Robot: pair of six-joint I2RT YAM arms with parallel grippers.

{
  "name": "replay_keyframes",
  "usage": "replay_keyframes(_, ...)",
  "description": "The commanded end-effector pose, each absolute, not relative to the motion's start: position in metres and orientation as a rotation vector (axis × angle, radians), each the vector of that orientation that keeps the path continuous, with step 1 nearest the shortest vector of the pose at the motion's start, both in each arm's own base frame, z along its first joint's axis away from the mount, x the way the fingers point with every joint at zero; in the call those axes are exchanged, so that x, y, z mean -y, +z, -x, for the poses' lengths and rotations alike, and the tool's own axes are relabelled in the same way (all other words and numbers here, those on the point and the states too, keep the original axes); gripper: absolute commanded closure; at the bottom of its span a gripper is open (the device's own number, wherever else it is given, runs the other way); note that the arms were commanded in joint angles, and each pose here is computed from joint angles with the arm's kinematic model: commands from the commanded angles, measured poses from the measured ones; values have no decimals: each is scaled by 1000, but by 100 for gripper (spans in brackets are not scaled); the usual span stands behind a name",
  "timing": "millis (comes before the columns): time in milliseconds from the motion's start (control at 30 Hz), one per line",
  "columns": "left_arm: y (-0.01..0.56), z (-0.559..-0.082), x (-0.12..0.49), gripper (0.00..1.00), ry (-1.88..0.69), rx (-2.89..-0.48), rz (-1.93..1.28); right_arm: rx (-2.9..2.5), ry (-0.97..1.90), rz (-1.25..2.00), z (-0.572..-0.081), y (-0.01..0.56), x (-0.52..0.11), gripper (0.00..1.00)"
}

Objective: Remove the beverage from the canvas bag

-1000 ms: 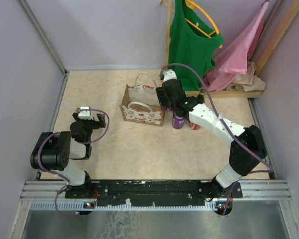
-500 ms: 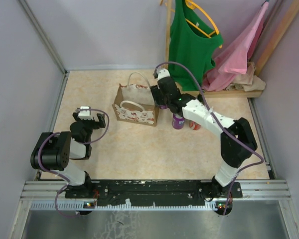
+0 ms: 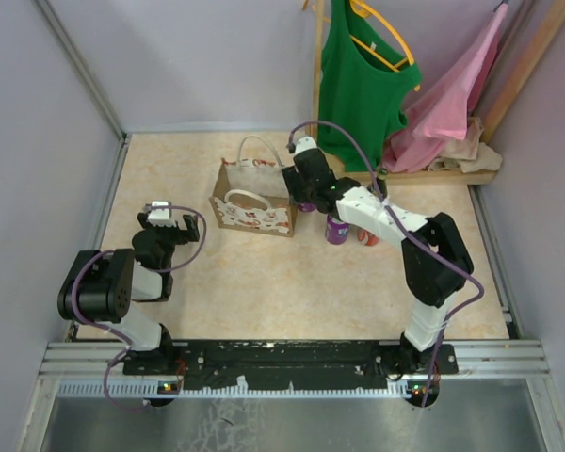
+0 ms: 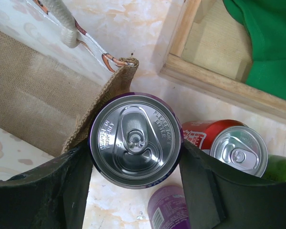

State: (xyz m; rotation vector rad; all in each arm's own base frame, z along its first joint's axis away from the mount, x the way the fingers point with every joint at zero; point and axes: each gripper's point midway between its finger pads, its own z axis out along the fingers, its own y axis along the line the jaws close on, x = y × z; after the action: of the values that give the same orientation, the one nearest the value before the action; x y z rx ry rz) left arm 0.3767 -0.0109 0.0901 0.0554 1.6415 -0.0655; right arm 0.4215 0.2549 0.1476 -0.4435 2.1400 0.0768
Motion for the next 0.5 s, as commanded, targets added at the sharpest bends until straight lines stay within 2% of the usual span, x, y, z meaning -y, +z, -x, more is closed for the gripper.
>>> replay_keyframes(0,94,-380,11,0,-58,-1625,-62,-2017,157,349,-439,184,-264,100)
replay_keyframes(467,94,-380,11,0,-58,-1625,-62,-2067,143,299,-418,146,-246,100)
